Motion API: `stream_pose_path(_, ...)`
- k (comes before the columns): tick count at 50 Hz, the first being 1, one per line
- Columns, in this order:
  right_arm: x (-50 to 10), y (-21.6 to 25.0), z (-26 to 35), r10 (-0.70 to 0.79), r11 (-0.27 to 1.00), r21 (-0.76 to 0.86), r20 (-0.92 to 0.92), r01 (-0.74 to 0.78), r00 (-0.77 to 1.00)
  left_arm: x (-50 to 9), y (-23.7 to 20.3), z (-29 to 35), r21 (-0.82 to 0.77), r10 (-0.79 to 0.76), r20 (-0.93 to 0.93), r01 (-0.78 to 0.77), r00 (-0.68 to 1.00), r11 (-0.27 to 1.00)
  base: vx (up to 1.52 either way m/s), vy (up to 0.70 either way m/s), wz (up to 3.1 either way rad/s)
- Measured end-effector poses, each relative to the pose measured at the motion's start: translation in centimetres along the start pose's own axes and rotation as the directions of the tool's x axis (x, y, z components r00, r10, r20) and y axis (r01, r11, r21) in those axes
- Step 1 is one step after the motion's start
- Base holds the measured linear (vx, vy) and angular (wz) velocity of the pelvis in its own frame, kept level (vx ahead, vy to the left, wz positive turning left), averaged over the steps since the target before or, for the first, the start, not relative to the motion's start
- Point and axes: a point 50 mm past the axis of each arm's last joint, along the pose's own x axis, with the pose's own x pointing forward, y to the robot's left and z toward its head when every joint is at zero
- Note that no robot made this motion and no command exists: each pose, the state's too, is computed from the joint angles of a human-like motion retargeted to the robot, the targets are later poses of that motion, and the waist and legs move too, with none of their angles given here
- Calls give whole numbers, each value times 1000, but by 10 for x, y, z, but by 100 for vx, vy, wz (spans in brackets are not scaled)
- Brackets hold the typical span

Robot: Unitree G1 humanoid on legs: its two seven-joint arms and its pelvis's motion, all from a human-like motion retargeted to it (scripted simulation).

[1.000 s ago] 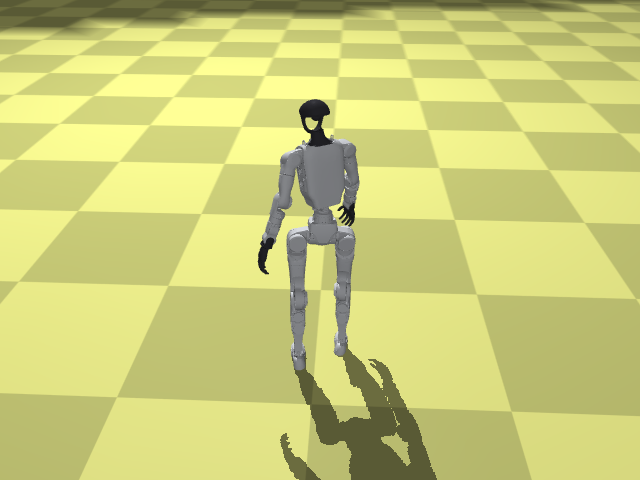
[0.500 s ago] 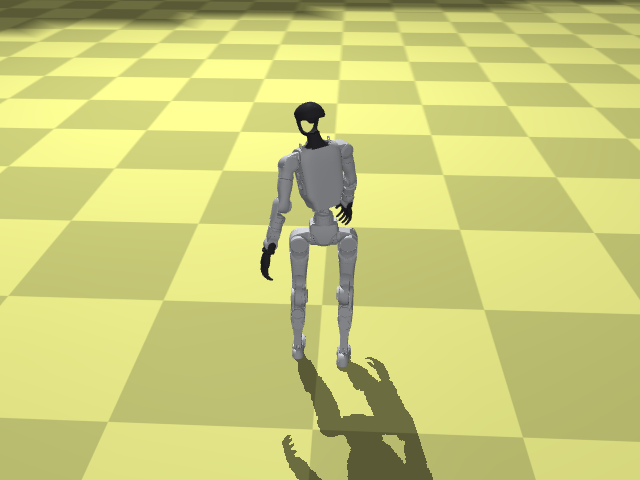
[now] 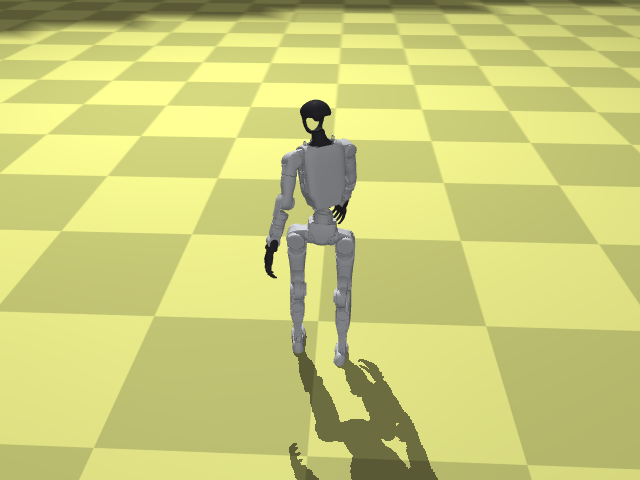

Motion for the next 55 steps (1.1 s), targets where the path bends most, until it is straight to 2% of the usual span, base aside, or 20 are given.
stream_pose_path(12,0,-1,1,-27,998,64,2,27,1000,1,13,10,-53,75,20,-74,997,996,29,2,24)
stream_pose_path(20,0,-11,-4,-53,999,-6,-9,53,999,1,12,13,-121,92,40,-87,995,989,30,-6,23)
stream_pose_path(27,1,-15,-2,-71,997,-32,-22,70,997,0,8,6,-51,69,16,-68,997,996,30,-9,-14)
stream_pose_path(35,1,-5,2,-20,999,-29,-1,20,1000,-3,9,-10,21,28,-14,-28,1000,999,29,-1,-11)
stream_pose_path(45,2,-9,17,-48,998,48,59,45,997,-2,6,0,22,39,19,-40,999,999,30,3,23)
stream_pose_path(50,2,-14,12,-66,996,67,51,62,997,-1,12,11,-24,75,53,-73,996,997,27,-2,33)
stream_pose_path(55,1,-18,7,-89,996,27,24,88,996,-1,11,13,-184,118,65,-105,991,977,29,-7,35)
